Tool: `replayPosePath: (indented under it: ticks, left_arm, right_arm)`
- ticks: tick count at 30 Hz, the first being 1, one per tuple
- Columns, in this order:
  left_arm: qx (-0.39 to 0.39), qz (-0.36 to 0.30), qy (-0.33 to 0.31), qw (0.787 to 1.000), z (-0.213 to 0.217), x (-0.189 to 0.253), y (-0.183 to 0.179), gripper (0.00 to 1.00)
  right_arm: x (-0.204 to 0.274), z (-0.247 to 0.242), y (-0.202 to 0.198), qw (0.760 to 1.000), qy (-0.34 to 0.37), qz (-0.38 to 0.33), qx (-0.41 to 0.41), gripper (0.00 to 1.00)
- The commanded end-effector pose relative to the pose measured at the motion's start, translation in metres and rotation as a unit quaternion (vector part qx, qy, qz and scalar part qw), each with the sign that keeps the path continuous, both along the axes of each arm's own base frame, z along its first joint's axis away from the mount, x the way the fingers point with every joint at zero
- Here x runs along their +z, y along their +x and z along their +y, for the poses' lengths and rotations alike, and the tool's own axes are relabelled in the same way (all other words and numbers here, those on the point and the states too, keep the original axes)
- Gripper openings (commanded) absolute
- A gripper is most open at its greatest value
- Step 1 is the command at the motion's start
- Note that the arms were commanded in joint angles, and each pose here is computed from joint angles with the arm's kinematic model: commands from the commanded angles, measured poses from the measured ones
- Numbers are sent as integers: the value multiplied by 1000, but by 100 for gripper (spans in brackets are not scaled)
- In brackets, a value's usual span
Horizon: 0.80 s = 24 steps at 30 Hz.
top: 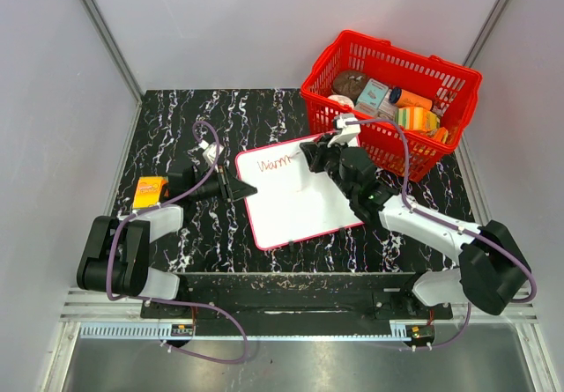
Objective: Write a sentence on the whiteboard
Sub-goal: Write on the whiteboard with the whiteboard.
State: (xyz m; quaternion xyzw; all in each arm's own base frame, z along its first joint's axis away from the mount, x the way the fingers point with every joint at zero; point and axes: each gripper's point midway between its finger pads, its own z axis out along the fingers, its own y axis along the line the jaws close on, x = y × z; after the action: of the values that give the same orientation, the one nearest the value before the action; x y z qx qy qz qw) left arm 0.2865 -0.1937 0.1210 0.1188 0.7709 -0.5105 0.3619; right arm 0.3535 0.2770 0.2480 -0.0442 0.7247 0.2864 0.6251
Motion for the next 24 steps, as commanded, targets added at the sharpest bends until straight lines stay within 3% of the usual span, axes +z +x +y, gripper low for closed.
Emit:
replayPosePath:
  ticks: [1, 24]
  left_arm:
    - [28, -71, 66, 995, 8, -13, 19, 0]
    - [28, -71, 67, 995, 8, -13, 20, 0]
  right_arm:
    - [30, -12, 9, 998, 29, -39, -31, 0]
    - [14, -28, 12, 998, 10, -13, -58, 0]
